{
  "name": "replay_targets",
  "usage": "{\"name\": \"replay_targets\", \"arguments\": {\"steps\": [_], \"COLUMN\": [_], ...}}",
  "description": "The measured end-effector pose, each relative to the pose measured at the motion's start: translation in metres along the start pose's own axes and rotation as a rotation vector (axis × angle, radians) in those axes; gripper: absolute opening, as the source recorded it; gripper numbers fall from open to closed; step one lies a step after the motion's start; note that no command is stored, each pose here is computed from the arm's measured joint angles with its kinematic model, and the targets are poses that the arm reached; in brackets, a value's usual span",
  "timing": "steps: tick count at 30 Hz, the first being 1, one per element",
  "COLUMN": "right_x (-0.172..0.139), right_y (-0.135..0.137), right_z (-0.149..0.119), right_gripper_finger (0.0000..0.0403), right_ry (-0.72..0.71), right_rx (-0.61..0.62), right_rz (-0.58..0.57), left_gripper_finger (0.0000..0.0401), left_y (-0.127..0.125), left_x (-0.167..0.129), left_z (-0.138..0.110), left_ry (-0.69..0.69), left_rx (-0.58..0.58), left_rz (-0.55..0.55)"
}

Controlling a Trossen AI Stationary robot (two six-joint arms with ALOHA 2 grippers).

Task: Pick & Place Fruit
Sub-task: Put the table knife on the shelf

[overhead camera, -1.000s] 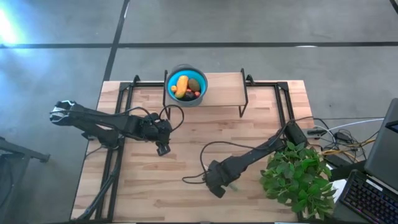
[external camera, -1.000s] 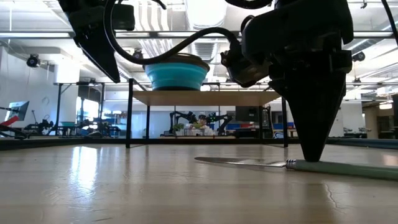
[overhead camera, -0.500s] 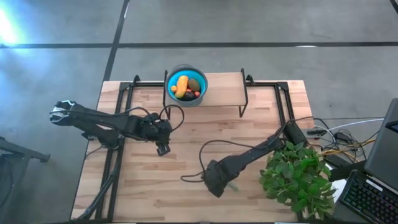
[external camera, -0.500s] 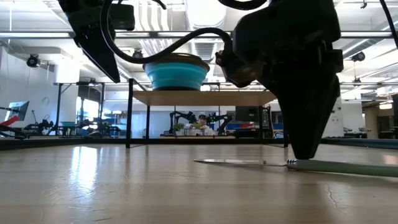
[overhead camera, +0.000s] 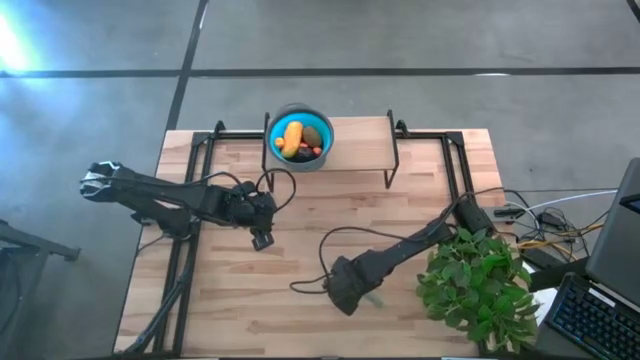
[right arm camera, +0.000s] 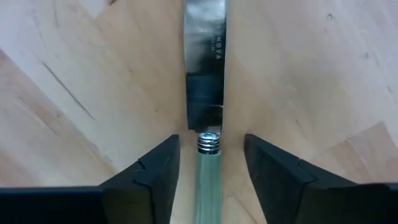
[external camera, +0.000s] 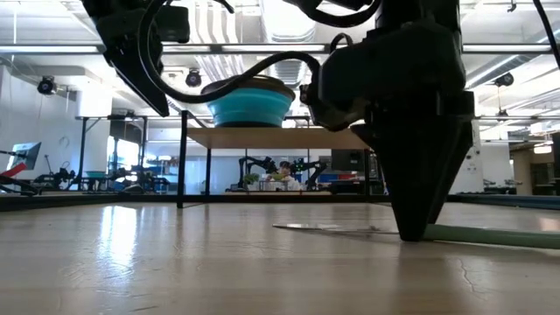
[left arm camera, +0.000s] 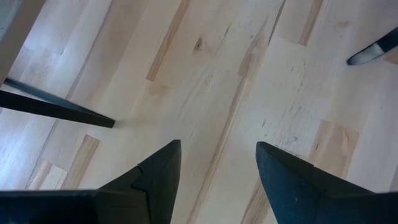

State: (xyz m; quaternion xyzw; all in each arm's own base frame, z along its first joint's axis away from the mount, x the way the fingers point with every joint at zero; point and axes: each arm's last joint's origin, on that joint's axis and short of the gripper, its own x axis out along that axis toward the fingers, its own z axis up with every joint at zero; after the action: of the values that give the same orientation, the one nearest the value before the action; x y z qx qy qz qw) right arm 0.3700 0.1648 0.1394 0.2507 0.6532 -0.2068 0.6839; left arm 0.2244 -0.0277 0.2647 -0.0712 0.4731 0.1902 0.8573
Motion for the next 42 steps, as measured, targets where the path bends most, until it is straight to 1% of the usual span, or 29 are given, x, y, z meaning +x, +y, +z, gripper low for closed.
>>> {"name": "replay_targets", "arguments": {"steps": [6,16,19,21,33,35,37,40,42], "right_x": [0.002,0.003,0.003,0.003,-0.002,-0.003,-0.002,-0.002,-0.002], "right_y": [-0.003,-0.005,-0.006,-0.006,-0.007,-0.007,-0.007,-0.007,-0.007], "right_z": [-0.001,0.0,0.0,0.001,0.001,0.002,0.002,0.002,0.002], "right_gripper_finger": [0.0139,0.0044,0.0026,0.0022,0.0027,0.0027,0.0027,0.0027,0.0027], "right_ry": [-0.035,-0.054,-0.058,-0.062,-0.072,-0.071,-0.071,-0.072,-0.074], "right_rx": [0.013,0.02,0.02,0.02,0.005,0.006,0.007,0.007,0.002], "right_rz": [-0.041,-0.062,-0.07,-0.072,-0.06,-0.059,-0.059,-0.058,-0.054], "left_gripper_finger": [0.0213,0.0213,0.0213,0.0213,0.0213,0.0213,0.0213,0.0213,0.0213], "left_y": [0.0,0.0,0.0,0.0,0.0,-0.001,-0.003,-0.009,-0.014], "left_x": [0.0,0.0,0.0,0.0,0.0,0.0,0.0,0.005,0.009], "left_z": [0.0,0.0,0.0,0.0,0.0,0.0,-0.001,-0.006,-0.011], "left_ry": [0.0,0.0,0.0,0.0,0.002,0.02,0.047,0.086,0.09], "left_rx": [-0.001,-0.001,-0.001,-0.003,-0.006,-0.023,-0.036,-0.028,-0.017], "left_rz": [0.001,0.001,0.001,0.001,-0.004,-0.041,-0.108,-0.22,-0.262]}}
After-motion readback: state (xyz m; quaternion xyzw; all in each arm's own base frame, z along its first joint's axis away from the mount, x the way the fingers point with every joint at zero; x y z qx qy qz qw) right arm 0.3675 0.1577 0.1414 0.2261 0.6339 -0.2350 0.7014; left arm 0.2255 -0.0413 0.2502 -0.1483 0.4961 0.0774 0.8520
